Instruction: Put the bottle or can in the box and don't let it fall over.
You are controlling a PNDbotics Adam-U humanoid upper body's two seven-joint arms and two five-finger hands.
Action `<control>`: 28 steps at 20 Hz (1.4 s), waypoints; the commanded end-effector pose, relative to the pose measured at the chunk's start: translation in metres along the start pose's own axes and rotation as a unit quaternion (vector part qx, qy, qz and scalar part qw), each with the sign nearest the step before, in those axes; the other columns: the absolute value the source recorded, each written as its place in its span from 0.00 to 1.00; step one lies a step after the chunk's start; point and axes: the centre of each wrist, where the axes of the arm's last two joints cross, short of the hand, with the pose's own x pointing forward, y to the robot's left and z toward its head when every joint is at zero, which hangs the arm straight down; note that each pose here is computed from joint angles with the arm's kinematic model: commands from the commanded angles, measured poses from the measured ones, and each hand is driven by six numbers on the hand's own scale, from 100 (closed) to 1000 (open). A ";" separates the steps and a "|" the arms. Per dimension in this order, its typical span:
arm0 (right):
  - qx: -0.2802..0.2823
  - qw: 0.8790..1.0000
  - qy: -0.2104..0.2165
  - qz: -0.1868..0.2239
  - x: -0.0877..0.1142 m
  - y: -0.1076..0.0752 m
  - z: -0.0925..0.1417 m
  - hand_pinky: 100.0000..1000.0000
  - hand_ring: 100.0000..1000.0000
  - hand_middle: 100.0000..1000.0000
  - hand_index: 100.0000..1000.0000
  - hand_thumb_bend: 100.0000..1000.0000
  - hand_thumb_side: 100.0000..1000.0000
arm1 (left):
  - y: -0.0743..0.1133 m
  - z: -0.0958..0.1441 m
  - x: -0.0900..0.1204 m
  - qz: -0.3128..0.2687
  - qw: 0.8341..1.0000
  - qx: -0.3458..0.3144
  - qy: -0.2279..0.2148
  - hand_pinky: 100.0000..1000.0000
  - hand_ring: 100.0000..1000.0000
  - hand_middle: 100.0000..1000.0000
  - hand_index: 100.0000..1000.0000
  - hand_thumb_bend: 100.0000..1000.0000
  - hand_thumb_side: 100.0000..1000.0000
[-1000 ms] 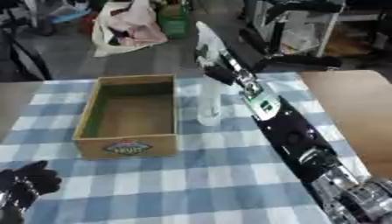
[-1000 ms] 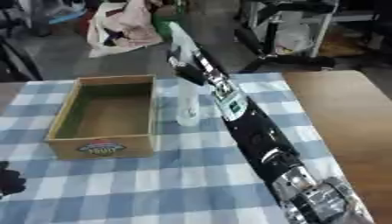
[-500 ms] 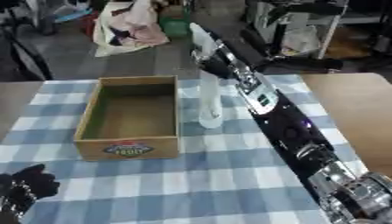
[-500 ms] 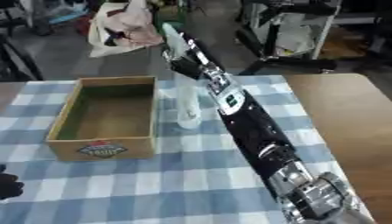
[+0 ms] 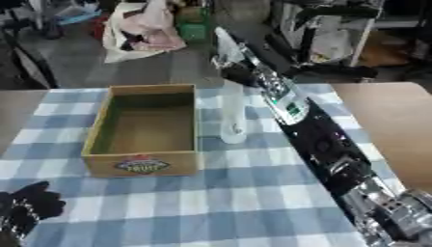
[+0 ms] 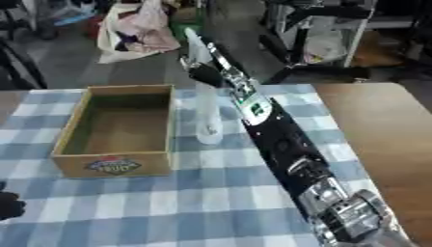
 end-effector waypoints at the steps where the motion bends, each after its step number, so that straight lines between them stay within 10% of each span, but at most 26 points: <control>1: -0.007 1.000 -0.004 0.013 0.003 -0.014 -0.003 0.65 0.91 0.76 0.87 0.00 0.45 | -0.001 -0.004 0.008 0.001 1.000 -0.006 -0.017 0.68 0.62 0.58 0.78 0.15 1.00; 11: -0.016 1.000 -0.001 0.014 0.003 -0.013 -0.002 0.59 0.82 0.54 0.63 0.00 0.17 | -0.001 -0.005 0.009 0.003 1.000 -0.007 -0.018 0.68 0.62 0.58 0.78 0.15 1.00; 23: -0.051 0.999 0.000 -0.009 0.007 -0.015 -0.004 0.53 0.77 0.41 0.48 0.00 0.12 | -0.001 -0.005 0.009 0.003 1.000 -0.007 -0.019 0.68 0.62 0.58 0.78 0.15 1.00; 28: -0.048 0.999 -0.002 -0.011 0.008 -0.015 -0.004 0.59 0.88 0.68 0.79 0.00 0.50 | -0.001 -0.006 0.009 0.003 1.000 -0.007 -0.020 0.68 0.62 0.58 0.78 0.15 1.00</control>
